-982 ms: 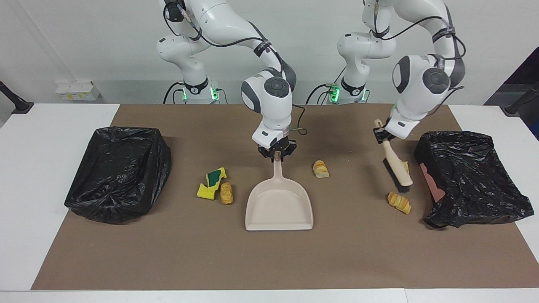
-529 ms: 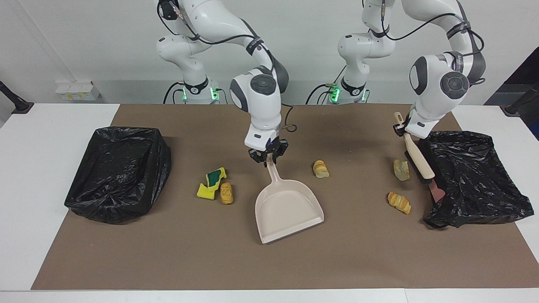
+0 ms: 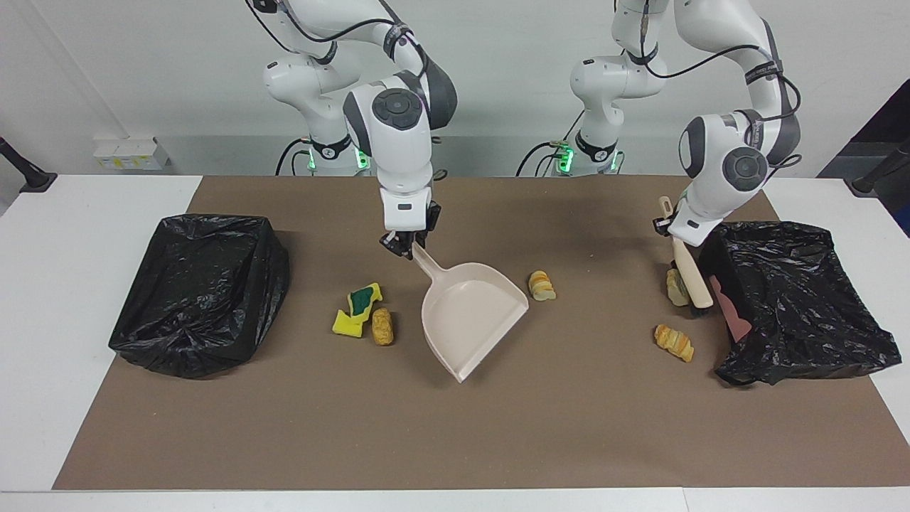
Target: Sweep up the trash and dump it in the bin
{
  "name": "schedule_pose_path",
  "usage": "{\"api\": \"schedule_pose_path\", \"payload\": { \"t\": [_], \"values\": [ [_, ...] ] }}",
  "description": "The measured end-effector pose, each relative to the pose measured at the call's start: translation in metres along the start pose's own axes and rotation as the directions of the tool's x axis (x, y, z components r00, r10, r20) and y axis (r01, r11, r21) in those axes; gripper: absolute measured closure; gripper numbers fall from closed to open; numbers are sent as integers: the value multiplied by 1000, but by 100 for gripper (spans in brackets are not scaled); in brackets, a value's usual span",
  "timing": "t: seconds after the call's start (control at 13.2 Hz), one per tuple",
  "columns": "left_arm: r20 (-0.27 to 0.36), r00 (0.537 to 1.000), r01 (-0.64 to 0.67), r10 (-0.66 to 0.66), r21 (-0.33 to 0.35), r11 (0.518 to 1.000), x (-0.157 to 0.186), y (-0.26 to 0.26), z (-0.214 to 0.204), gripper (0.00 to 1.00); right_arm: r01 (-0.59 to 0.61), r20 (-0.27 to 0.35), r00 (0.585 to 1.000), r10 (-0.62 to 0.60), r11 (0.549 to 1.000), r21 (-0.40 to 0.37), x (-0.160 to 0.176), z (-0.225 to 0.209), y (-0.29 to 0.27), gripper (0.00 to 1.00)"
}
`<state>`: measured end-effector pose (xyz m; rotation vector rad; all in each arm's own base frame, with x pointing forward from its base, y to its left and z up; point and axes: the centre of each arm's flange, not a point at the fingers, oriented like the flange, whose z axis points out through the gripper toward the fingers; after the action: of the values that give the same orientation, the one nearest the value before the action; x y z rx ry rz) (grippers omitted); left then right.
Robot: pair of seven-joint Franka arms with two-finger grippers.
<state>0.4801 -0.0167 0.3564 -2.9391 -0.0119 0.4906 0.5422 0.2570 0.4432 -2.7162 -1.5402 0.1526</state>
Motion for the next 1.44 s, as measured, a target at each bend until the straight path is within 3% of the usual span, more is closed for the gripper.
{"api": "schedule_pose_path", "payload": {
  "t": [0.15, 0.38, 0.76, 1.21, 1.44],
  "values": [
    [-14, 999, -41, 41, -62, 997, -3, 40, -6, 73, 118, 27, 993, -119, 993, 25, -13, 16, -1, 67],
    [-36, 996, -80, 76, -117, 990, -13, 98, -15, 73, 169, 37, 985, -170, 985, 33, -19, 27, -18, 67],
    [-114, 993, -43, 26, -144, 989, 4, 89, -58, 73, 146, 19, 989, -146, 989, 5, -3, 47, -50, 67],
    [-183, 977, -100, 107, 49, 994, 55, -13, -74, 73, 110, -12, 994, -110, 994, -22, 15, 56, -68, 67],
    [-165, 977, -129, 138, 69, 989, 98, -38, -60, 73, 102, -9, 995, -102, 995, -20, 17, 60, -69, 67]
  ]
}}
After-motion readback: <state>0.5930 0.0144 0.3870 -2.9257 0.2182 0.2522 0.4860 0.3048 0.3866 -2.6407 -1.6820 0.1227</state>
